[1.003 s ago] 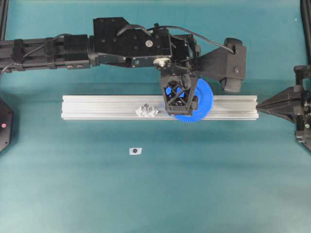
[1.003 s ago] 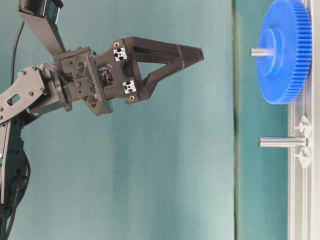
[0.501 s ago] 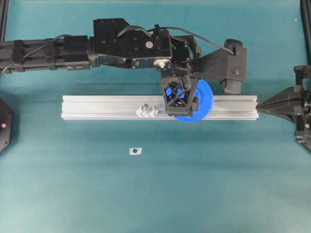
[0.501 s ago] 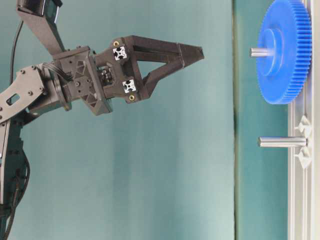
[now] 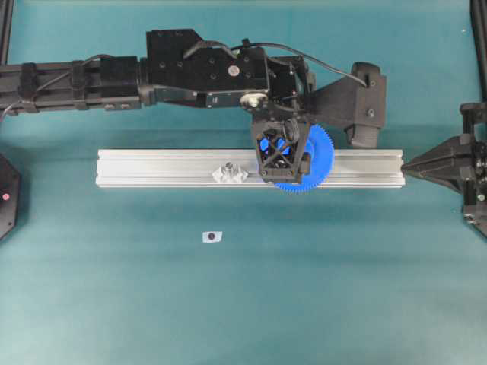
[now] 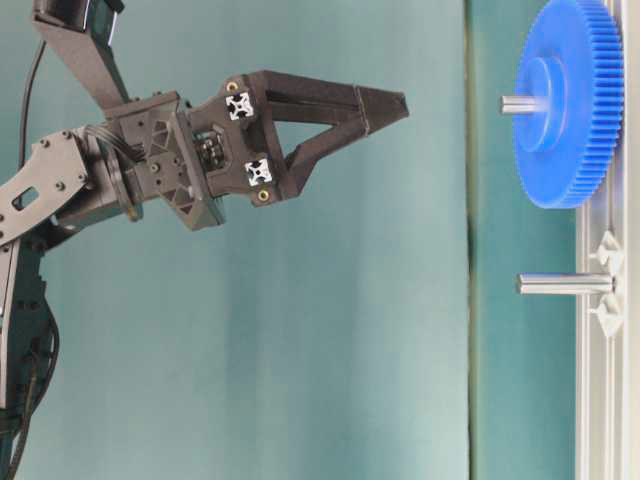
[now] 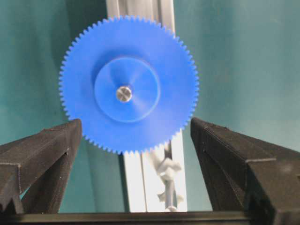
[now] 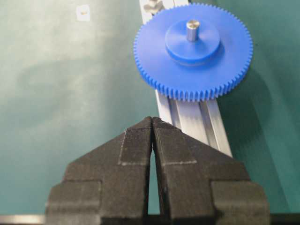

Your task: Find the location of the shaft and insert the large gear.

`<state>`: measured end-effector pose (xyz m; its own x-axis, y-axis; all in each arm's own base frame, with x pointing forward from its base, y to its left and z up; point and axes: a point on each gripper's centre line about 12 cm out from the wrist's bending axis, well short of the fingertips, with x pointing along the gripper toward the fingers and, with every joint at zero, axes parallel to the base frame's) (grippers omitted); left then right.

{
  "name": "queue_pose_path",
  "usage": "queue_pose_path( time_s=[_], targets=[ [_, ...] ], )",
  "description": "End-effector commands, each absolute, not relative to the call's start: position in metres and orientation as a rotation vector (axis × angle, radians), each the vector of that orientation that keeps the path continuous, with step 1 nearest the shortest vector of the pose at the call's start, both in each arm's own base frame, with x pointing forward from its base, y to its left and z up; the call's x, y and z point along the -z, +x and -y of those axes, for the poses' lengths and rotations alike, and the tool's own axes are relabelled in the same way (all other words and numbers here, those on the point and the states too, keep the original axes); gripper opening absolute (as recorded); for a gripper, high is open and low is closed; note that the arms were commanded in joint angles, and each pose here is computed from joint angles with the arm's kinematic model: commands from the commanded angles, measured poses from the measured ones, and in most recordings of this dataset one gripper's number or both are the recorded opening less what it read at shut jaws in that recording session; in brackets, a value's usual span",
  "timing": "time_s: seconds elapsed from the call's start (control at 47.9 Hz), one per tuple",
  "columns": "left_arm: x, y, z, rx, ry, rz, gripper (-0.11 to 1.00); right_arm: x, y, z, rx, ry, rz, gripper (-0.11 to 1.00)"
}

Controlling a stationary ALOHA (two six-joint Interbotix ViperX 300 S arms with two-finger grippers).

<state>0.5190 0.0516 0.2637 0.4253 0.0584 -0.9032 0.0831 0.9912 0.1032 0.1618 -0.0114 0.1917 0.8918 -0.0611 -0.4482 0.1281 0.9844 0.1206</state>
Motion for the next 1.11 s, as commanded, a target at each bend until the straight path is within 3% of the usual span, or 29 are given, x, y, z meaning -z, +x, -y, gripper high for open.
queue_pose_path(
  time_s=[0.0, 1.087],
  targets=[
    [-0.3002, 0.5159, -0.0475, 0.010, 0.150, -1.047, 0.92, -0.1957, 0.1637, 0.0115, 0.100, 0.156, -0.448, 0.03],
    [-0.3031, 0.5178, -0.0445, 0.014, 0.150, -1.048, 0.92, -0.1956, 0.1639, 0.0118, 0.101, 0.155, -0.448, 0.03]
  ],
)
